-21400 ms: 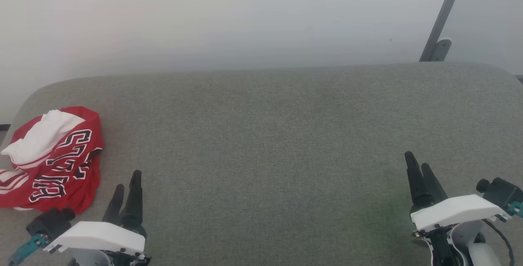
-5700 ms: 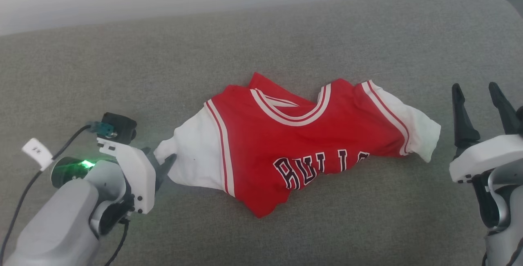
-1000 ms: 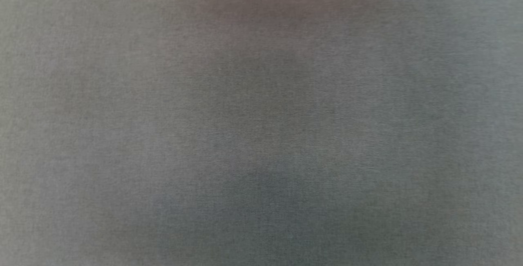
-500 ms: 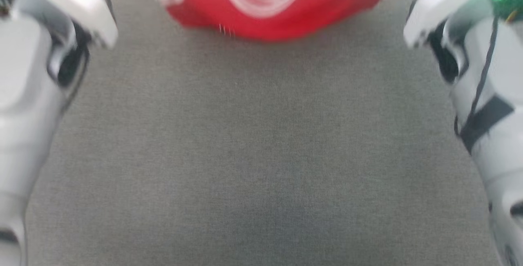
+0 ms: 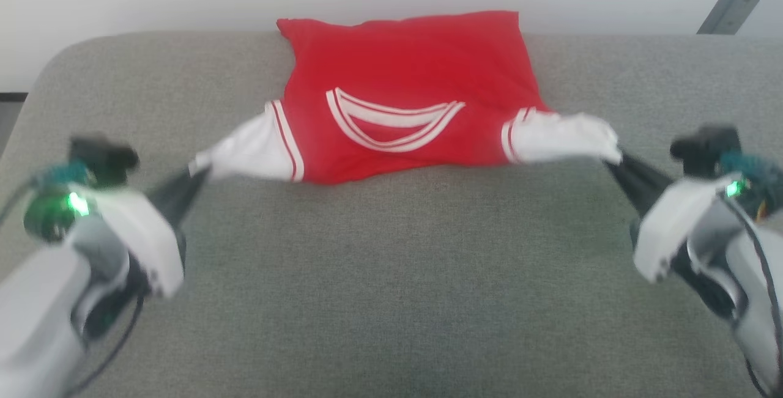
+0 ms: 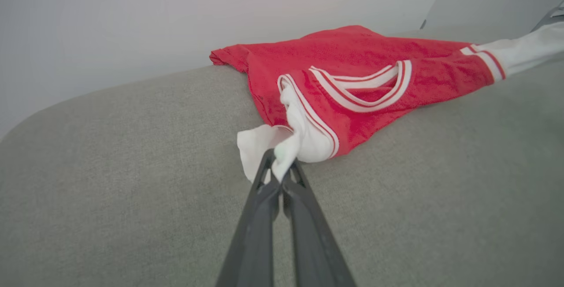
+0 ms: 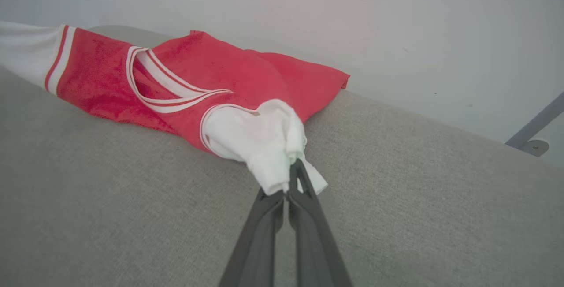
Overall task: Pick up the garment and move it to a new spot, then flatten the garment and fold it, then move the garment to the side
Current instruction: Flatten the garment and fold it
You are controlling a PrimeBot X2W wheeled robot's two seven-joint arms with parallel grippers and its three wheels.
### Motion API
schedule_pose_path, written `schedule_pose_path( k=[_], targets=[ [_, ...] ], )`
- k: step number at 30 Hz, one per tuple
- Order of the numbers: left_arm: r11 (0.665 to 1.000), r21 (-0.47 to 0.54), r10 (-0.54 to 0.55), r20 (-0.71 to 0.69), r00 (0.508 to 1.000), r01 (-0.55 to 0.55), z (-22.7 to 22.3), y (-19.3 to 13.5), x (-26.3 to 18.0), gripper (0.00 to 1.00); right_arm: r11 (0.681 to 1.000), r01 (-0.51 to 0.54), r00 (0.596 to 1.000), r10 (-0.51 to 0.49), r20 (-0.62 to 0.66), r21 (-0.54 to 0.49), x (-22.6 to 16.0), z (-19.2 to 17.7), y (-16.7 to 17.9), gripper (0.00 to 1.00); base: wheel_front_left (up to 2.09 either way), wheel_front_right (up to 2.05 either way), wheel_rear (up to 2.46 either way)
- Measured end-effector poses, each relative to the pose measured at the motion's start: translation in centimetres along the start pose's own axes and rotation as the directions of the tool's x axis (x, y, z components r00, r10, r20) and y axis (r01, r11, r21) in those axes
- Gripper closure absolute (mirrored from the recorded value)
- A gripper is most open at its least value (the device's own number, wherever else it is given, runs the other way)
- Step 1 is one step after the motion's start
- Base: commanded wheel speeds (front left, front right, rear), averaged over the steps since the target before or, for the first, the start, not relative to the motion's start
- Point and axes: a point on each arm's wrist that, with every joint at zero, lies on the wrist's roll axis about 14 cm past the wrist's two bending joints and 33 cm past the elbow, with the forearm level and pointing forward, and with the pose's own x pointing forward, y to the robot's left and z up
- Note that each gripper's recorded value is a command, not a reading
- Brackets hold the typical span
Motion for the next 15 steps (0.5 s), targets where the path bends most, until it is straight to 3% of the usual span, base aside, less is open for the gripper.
schedule_pose_path(
  k=[5,15],
  targets=[
    [0.999,-0.036,-0.044,-0.162,0.986,0.039,-5.1,-1.6,-3.5,1.0,0.999,-0.051,0.994,0.051,-0.094,-0.007,-3.8,-3.3,0.9,1.0,0.0,0.0,0.0],
    [0.996,-0.059,0.047,-0.377,0.925,-0.074,-11.6,-0.8,-10.2,1.0,0.998,-0.067,0.945,0.061,-0.321,-0.008,-10.2,-10.1,0.3,1.0,0.0,0.0,0.0]
  ],
)
